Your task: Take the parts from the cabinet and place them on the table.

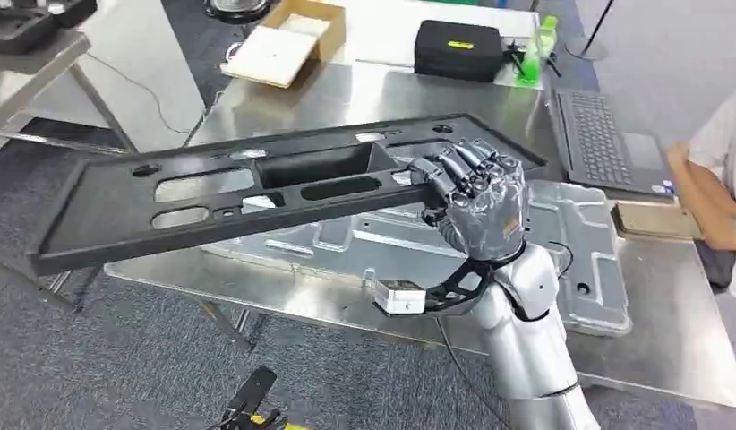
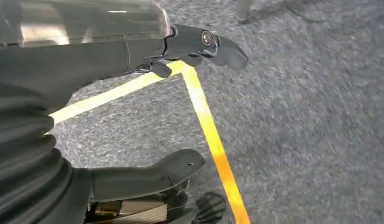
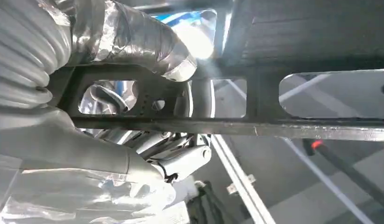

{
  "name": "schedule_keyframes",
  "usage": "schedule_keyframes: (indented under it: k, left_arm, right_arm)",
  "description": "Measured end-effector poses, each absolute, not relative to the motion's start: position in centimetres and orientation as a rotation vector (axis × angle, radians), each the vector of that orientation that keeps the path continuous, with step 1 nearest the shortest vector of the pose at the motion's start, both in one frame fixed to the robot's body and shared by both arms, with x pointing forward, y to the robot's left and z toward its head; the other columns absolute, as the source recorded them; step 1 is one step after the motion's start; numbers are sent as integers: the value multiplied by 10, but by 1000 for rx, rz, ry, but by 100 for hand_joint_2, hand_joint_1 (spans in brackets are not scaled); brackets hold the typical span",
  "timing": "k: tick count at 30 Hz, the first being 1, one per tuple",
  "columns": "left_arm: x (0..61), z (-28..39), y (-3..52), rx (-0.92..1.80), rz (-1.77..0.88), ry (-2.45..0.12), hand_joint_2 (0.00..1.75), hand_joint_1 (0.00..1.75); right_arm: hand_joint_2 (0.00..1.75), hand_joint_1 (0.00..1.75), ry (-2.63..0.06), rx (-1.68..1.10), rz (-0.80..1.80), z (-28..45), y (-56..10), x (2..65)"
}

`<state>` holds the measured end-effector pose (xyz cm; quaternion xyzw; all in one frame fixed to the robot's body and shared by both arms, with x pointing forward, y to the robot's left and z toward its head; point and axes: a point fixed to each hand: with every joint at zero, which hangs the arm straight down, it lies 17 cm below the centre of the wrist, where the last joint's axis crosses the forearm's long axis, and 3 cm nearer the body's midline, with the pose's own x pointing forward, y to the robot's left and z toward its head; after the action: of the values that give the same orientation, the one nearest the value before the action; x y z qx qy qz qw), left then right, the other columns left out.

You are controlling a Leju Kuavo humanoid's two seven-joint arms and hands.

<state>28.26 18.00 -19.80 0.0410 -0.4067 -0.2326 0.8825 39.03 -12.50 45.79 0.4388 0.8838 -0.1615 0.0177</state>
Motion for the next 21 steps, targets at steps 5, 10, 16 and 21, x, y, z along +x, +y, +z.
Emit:
schedule_keyframes:
  k: [5, 10, 16, 21]
  left_arm:
    - [278, -201, 180, 84, -483, -837, 175, 0]
    - [279, -200, 181, 84, -476, -839, 175, 0]
    - [282, -198, 177, 80, -474, -846, 175, 0]
    - [280, -199, 178, 77, -467, -842, 175, 0]
  right_arm:
    - [175, 175, 2753, 1363, -514, 455, -124, 393]
    - [175, 175, 2754, 1360, -518, 454, -124, 394]
    - [175, 175, 2752, 1392, -509, 454, -133, 398]
    - [175, 175, 2840, 1472, -464, 447, -157, 417]
